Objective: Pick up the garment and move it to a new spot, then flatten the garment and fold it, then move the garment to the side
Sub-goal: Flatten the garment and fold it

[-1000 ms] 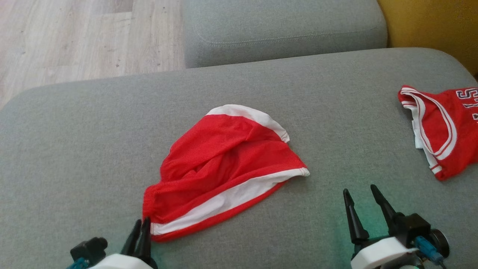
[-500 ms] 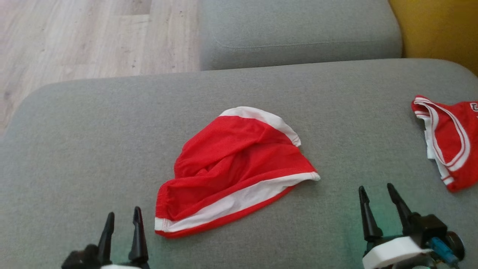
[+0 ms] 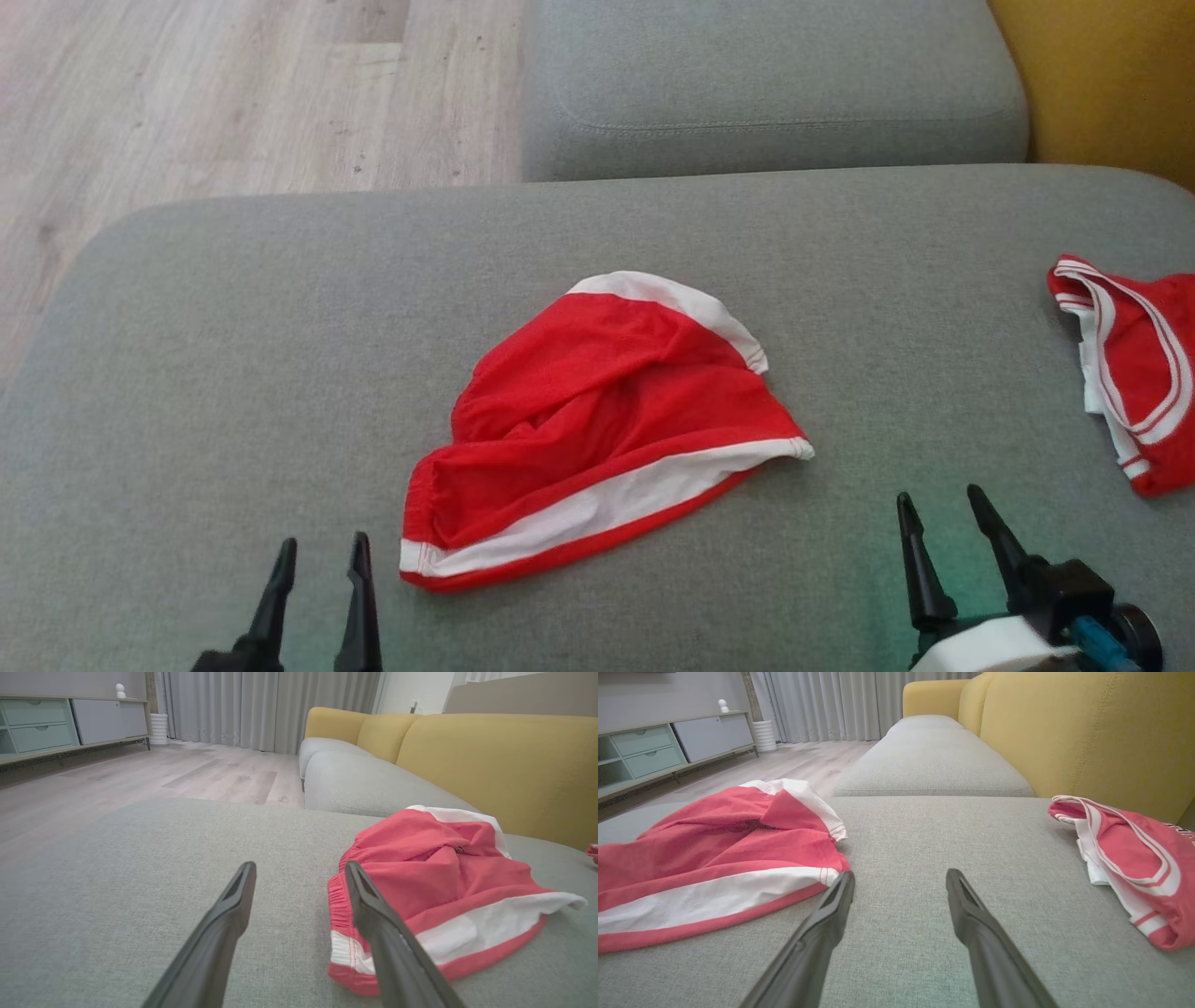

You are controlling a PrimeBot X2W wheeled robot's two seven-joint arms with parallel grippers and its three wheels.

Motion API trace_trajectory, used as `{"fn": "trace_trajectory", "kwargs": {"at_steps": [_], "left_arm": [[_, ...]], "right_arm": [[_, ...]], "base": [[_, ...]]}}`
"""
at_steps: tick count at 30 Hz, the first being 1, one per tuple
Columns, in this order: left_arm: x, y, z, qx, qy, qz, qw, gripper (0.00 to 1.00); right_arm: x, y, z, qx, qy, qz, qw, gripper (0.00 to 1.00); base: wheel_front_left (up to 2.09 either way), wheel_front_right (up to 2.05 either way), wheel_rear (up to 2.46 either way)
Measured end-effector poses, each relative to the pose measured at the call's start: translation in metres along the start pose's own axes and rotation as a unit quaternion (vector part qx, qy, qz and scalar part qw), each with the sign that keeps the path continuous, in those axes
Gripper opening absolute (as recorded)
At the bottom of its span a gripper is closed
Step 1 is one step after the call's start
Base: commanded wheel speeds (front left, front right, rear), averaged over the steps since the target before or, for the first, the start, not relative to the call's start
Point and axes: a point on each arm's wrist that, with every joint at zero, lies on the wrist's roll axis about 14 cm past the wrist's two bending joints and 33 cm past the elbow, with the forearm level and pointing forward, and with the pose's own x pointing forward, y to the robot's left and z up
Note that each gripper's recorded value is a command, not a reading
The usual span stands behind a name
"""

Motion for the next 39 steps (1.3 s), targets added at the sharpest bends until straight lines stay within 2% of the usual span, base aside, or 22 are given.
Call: {"fn": "trace_trajectory", "kwargs": {"at_steps": [17, 22, 25, 30, 39], "left_arm": [[-0.003, -0.011, -0.036, 0.006, 0.060, -0.027, 0.998, 1.00], [-0.006, -0.009, -0.044, 0.002, 0.072, -0.024, 0.997, 1.00], [-0.008, -0.008, -0.052, -0.001, 0.104, -0.028, 0.994, 1.00], [-0.002, -0.010, -0.052, -0.022, 0.142, -0.034, 0.989, 1.00], [0.012, -0.018, -0.056, -0.026, 0.177, -0.052, 0.983, 1.00]], "right_arm": [[-0.006, -0.004, -0.005, 0.023, 0.004, -0.012, 1.000, 1.00], [-0.003, 0.001, -0.001, 0.034, -0.002, -0.005, 0.999, 1.00], [0.005, 0.012, 0.002, 0.039, -0.001, 0.013, 0.999, 1.00], [0.028, 0.041, 0.001, 0.044, 0.050, 0.065, 0.996, 1.00], [0.053, 0.049, -0.027, -0.013, 0.148, 0.101, 0.984, 1.00]], "base": [[0.00, 0.00, 0.00], [0.00, 0.00, 0.00], [0.00, 0.00, 0.00], [0.00, 0.00, 0.00], [0.00, 0.00, 0.00]]}}
